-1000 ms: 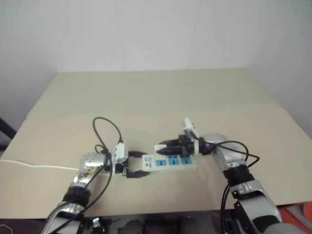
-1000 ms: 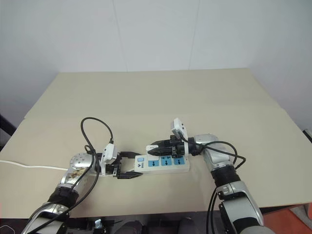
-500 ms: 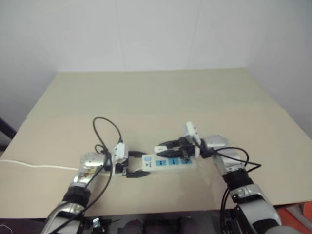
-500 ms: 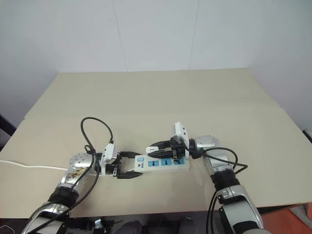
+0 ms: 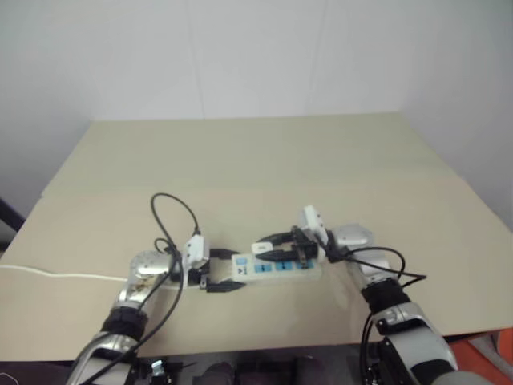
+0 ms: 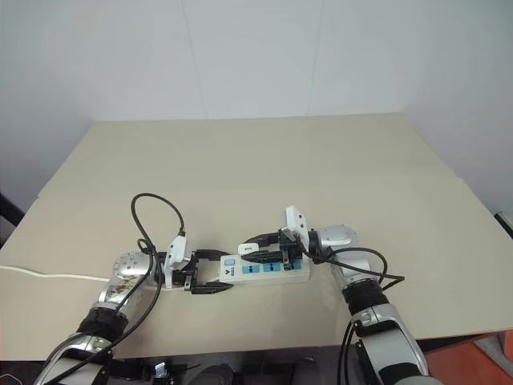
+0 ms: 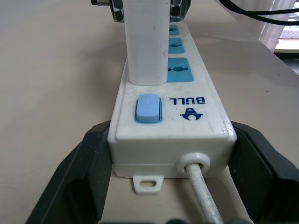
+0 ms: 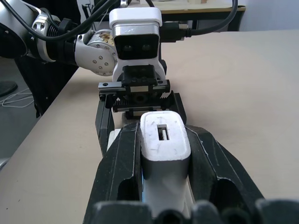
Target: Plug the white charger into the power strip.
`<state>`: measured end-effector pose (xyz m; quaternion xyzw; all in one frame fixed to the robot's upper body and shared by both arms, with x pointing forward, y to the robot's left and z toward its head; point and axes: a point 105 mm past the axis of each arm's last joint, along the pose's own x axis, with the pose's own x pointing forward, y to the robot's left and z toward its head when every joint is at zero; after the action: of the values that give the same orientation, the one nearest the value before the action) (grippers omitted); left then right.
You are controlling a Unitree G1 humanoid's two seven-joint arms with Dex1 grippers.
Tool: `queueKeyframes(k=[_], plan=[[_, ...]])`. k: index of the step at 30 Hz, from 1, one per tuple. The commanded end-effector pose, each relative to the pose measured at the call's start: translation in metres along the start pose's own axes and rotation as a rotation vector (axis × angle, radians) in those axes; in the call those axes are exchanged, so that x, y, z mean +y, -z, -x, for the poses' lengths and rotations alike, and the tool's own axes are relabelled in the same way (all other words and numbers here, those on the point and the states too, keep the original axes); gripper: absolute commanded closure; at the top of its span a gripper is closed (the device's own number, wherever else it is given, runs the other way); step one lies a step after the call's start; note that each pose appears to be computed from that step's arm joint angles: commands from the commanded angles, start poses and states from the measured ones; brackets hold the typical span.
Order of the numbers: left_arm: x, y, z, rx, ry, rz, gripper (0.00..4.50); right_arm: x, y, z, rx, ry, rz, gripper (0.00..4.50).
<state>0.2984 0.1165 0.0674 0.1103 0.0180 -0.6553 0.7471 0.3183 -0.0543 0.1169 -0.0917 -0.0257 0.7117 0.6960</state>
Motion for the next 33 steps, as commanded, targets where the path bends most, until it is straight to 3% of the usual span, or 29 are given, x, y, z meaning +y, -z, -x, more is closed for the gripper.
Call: queueKeyframes(k=[1,8,18,24,28,33], plan=[[-0.002,-0.006,-0.007,-0.017,0.023,-0.017,1.24,0.003,0.021,-0.003,0.087,-0.005,-0.043,3.38],[-0.004,-0.003,-0.007,-0.010,0.035,-0.004,1.24,-0.001,0.017,-0.001,0.069,0.030,0.009,3.38],[-0.004,0.000,-0.012,-0.010,0.039,-0.003,1.24,-0.002,0.007,0.005,0.027,0.043,0.070,0.17],[-0.004,0.002,-0.011,0.002,0.061,0.028,1.24,-0.001,0.009,0.008,0.049,0.040,0.068,0.08],[-0.007,-0.002,-0.010,-0.013,0.097,0.055,0.03,-0.004,0.005,0.010,0.037,0.061,0.053,0.00],[-0.006,-0.016,0.001,-0.048,0.056,0.027,0.03,-0.008,-0.011,0.026,-0.003,0.132,0.050,0.00]])
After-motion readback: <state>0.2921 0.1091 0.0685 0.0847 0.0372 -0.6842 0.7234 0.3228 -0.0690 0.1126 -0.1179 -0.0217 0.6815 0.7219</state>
